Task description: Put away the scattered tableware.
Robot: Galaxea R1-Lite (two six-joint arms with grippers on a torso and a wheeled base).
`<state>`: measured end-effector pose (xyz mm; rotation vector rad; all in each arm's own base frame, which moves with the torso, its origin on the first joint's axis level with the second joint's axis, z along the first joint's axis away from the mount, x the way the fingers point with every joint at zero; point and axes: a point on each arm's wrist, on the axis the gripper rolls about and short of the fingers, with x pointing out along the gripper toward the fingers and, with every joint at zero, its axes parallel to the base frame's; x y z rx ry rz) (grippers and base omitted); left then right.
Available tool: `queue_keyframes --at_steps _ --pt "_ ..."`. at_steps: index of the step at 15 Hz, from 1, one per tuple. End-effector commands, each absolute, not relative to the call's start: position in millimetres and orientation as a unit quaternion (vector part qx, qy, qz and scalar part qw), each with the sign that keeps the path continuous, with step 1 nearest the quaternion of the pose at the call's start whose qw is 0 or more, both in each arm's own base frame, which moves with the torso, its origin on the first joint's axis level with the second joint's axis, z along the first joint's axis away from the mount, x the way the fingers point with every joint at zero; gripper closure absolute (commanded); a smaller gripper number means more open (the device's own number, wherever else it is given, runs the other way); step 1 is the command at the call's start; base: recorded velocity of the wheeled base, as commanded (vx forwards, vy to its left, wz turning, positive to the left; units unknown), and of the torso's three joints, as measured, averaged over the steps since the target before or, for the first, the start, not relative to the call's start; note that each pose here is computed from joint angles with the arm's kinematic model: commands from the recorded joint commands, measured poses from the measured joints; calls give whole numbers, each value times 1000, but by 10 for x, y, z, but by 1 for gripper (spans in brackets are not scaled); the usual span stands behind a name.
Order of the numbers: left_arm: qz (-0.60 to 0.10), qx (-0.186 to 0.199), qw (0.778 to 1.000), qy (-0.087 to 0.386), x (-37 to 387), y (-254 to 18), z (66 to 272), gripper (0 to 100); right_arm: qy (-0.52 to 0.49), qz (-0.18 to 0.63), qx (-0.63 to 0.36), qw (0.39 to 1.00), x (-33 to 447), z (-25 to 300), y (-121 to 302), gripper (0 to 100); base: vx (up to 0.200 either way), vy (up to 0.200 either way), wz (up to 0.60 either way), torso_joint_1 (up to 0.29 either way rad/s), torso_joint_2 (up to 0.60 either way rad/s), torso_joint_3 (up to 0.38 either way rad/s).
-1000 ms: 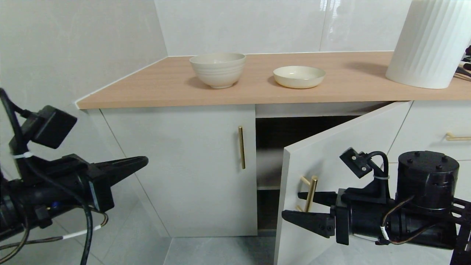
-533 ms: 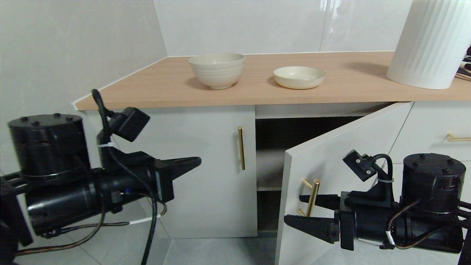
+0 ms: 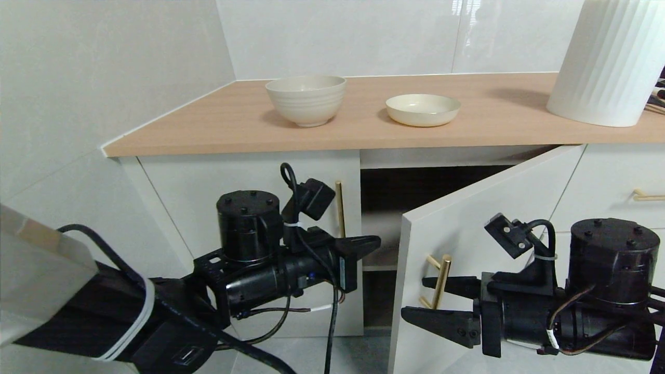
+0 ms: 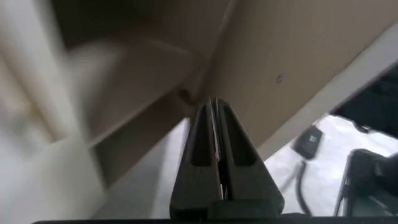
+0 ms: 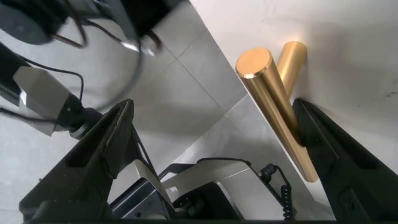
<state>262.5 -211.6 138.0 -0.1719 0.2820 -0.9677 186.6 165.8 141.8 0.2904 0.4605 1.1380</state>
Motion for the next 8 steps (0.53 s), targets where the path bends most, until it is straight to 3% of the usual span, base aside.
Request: queue_keyframes --at_steps 1,8 --pt "-474 -79 865 146 2714 -2316 1300 100 216 529 135 809 1871 1414 1660 0 0 0 0 0 0 0" --pt "-501 -75 848 155 2593 -2525 1277 100 214 522 133 815 1911 1403 1631 0 0 0 0 0 0 0"
